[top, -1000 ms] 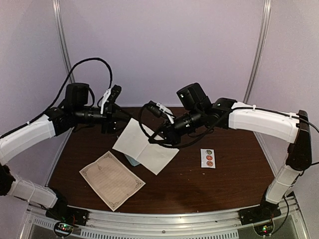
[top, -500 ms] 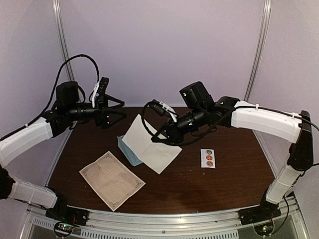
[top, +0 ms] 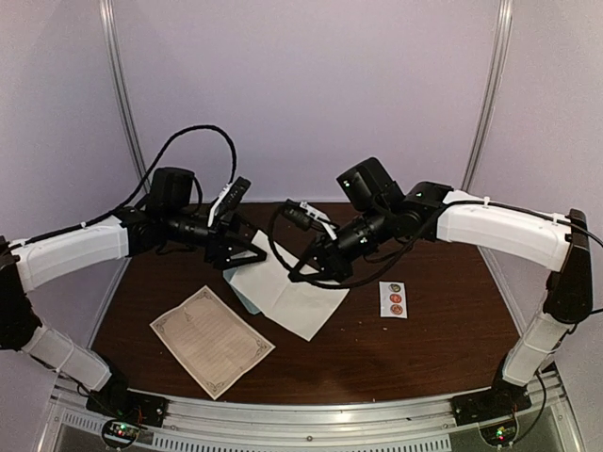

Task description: Place the letter into the envelope and seal it

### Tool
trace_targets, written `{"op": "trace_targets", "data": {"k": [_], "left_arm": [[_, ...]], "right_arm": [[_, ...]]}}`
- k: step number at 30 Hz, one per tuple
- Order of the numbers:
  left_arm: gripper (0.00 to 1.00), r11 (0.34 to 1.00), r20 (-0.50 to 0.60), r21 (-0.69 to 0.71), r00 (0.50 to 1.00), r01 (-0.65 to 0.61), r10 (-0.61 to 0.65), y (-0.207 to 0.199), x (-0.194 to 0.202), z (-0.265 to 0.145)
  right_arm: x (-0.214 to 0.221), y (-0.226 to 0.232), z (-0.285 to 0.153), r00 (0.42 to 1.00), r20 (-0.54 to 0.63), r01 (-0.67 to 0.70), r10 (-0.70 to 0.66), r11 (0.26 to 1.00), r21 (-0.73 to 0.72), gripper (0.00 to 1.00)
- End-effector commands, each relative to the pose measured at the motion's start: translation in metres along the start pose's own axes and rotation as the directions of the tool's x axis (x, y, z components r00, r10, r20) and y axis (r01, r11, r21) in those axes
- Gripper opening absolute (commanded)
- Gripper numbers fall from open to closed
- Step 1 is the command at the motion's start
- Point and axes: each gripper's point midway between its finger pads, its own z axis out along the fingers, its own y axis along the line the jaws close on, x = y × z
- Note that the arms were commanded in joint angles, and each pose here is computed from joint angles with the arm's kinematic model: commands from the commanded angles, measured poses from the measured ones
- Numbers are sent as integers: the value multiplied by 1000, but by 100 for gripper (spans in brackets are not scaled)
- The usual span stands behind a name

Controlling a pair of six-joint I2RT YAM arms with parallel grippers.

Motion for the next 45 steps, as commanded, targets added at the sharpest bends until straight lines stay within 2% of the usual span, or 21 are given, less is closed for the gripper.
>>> {"op": "trace_targets", "data": {"k": [1, 6, 8, 10, 13, 14, 19, 23, 29, 36, 45], "left_arm": [[58, 993, 13, 110, 999, -40, 39, -19, -10, 2], [20, 987, 4, 158, 1000, -18, 18, -25, -8, 4], [8, 988, 0, 152, 1000, -13, 13, -24, -9, 4], [0, 990, 1, 135, 999, -45, 45, -22, -10, 3], [0, 991, 8, 118, 998, -68, 68, -23, -14, 1], [0, 990, 13, 116, 997, -81, 80, -24, -16, 0], [0, 985, 71, 79, 986, -156, 151, -35, -33, -11], [0, 980, 129, 39, 974, -195, 188, -42, -45, -21], [0, 968, 207, 2, 948, -249, 243, -54, -62, -38], [0, 964, 261, -73, 929, -254, 264, -53, -71, -51], [0, 969, 301, -88, 921, -230, 246, -49, -74, -55]], "right_arm": [[-6, 9, -2, 999, 0, 40, -40, 999, -26, 0], [-7, 8, -3, 999, 3, 48, -47, 999, -11, 0], [-8, 7, -5, 999, 3, 54, -54, 999, 2, 0], [-11, 4, -7, 998, 7, 61, -61, 998, 29, 0], [-15, 3, -13, 997, 23, 70, -71, 996, 53, 0], [-17, 2, -15, 997, 37, 71, -73, 996, 56, 3], [-33, 7, -41, 983, 167, 74, -79, 997, 36, 37], [-41, 11, -63, 957, 283, 58, -57, 998, 6, 49], [-51, 26, -86, 905, 424, 73, -36, 995, -71, 56], [-61, 40, -101, 846, 533, 80, -5, 990, -118, 57], [-55, 45, -95, 813, 581, 65, 45, 984, -168, 55]]}}
